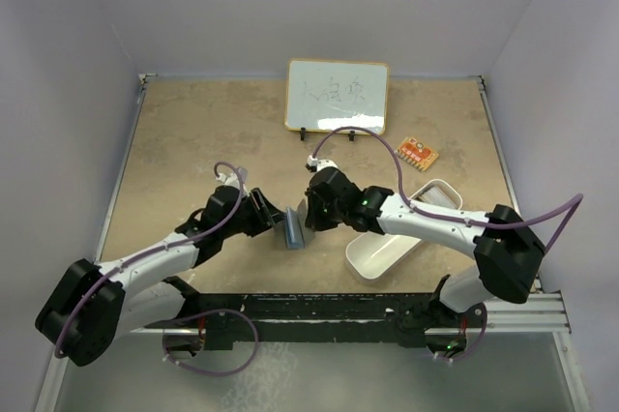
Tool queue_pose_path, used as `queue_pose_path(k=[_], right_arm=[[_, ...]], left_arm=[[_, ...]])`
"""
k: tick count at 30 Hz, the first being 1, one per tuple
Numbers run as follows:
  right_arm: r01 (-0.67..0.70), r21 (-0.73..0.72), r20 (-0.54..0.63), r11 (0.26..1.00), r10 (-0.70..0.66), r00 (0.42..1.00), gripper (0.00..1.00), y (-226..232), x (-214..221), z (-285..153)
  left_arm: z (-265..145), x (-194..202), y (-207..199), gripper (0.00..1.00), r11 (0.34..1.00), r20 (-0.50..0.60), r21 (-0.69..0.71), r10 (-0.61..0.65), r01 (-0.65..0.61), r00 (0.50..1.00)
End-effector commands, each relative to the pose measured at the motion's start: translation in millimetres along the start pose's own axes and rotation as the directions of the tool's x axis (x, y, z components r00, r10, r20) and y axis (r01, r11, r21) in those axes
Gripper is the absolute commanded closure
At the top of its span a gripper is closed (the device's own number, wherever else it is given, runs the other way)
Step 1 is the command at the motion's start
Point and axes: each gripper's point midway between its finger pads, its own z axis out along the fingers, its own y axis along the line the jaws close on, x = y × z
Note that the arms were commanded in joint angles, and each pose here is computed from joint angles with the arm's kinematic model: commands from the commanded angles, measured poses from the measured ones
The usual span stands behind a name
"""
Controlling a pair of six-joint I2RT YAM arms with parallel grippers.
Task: Put the credit cards into the card holder
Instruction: Open the card holder at the center of the board.
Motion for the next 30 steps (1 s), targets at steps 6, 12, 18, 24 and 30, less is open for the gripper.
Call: queue_pose_path(k=[6, 12, 18, 24, 30], right_arm=[[-0.041, -0.007, 0.033, 0.999, 0.041, 0.999, 1.00, 1.1, -5.7, 6.5], [-0.046, 0.040, 0.046, 0.998, 0.045, 0.998, 1.00, -11.9, -4.7, 4.7], [-0.052, 0.048, 0.038, 0.997, 0.050, 0.998, 1.00, -17.1, -1.6, 8.0], [-0.060, 0.041, 0.047, 0.997, 0.058, 0.997, 1.00, -16.0, -2.2, 11.8], [-0.084, 0.029, 0.047, 0.996, 0.082, 0.996, 1.00, -25.5, 10.4, 16.1]], left_arm=[[11.0, 5.4, -9.0, 0.57, 0.996, -0.018, 0.094, -0.014, 0.015, 1.000], [5.8, 1.7, -9.7, 0.54, 0.993, 0.021, 0.116, -0.022, 0.019, 1.000], [-0.9, 2.6, -35.1, 0.53, 0.961, 0.017, 0.273, -0.048, 0.042, 0.999], [1.8, 2.5, -17.1, 0.51, 0.976, 0.056, 0.218, -0.014, 0.002, 0.998], [9.2, 6.1, -11.7, 0.54, 0.981, 0.032, 0.191, 0.024, -0.030, 0.999]])
